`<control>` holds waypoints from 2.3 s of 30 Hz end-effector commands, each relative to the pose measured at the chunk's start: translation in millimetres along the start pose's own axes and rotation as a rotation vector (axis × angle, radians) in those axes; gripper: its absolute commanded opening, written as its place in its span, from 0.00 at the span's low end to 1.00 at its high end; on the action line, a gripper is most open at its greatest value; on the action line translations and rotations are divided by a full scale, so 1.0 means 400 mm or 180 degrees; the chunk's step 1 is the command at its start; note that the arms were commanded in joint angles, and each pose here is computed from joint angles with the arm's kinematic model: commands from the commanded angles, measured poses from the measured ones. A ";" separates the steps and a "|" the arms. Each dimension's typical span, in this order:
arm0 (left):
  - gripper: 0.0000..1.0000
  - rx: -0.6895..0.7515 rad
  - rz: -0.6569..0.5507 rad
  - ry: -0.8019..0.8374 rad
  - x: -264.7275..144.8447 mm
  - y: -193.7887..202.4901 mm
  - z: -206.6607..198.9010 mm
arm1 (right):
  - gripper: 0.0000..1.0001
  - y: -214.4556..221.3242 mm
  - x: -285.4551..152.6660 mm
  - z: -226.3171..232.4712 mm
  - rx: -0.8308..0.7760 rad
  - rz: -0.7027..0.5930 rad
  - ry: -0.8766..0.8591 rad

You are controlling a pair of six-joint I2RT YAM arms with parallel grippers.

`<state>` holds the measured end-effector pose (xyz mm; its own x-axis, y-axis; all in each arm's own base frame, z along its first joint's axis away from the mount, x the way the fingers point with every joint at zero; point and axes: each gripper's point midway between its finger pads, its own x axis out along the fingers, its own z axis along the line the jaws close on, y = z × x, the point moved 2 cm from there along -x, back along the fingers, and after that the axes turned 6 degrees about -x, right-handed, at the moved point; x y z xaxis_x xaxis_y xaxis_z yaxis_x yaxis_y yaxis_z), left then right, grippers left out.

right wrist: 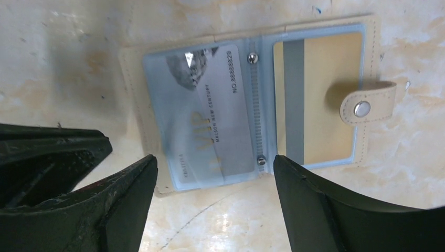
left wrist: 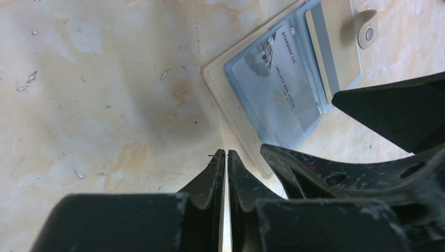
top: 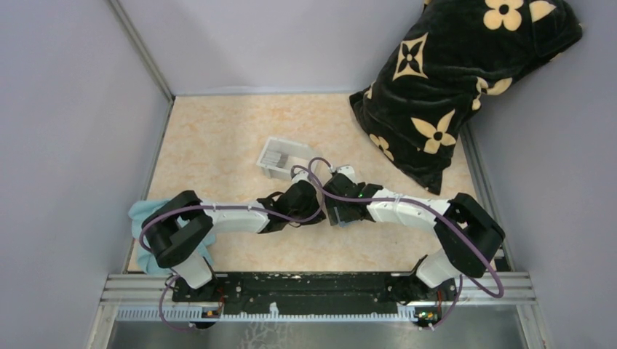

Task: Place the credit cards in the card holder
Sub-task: Adjust the credit card in the card holder.

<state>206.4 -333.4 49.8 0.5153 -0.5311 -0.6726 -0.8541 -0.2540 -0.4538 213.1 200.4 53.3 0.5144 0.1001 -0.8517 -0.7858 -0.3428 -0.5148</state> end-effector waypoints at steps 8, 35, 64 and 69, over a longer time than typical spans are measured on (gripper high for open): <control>0.12 -0.0266 -0.0094 0.0207 0.035 -0.009 -0.037 | 0.80 0.009 0.006 0.005 -0.0072 -0.0111 -0.0096; 0.13 -0.0540 -0.0045 0.0186 0.067 0.011 -0.007 | 0.75 0.005 -0.007 -0.009 -0.0050 -0.0198 -0.0078; 0.13 -0.0668 0.0038 -0.0045 0.088 0.041 0.049 | 0.67 0.010 -0.003 -0.044 0.0047 -0.0238 -0.0009; 0.13 -0.0666 0.0040 -0.0066 0.090 0.042 0.052 | 0.66 0.003 -0.010 -0.049 0.0064 -0.0274 -0.0014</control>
<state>219.6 -356.7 34.5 0.5374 -0.5814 -0.6108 -0.8396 -0.4372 -0.3225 208.9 178.9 43.4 0.5347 0.1044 -0.8386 -0.7739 -0.3380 -0.5355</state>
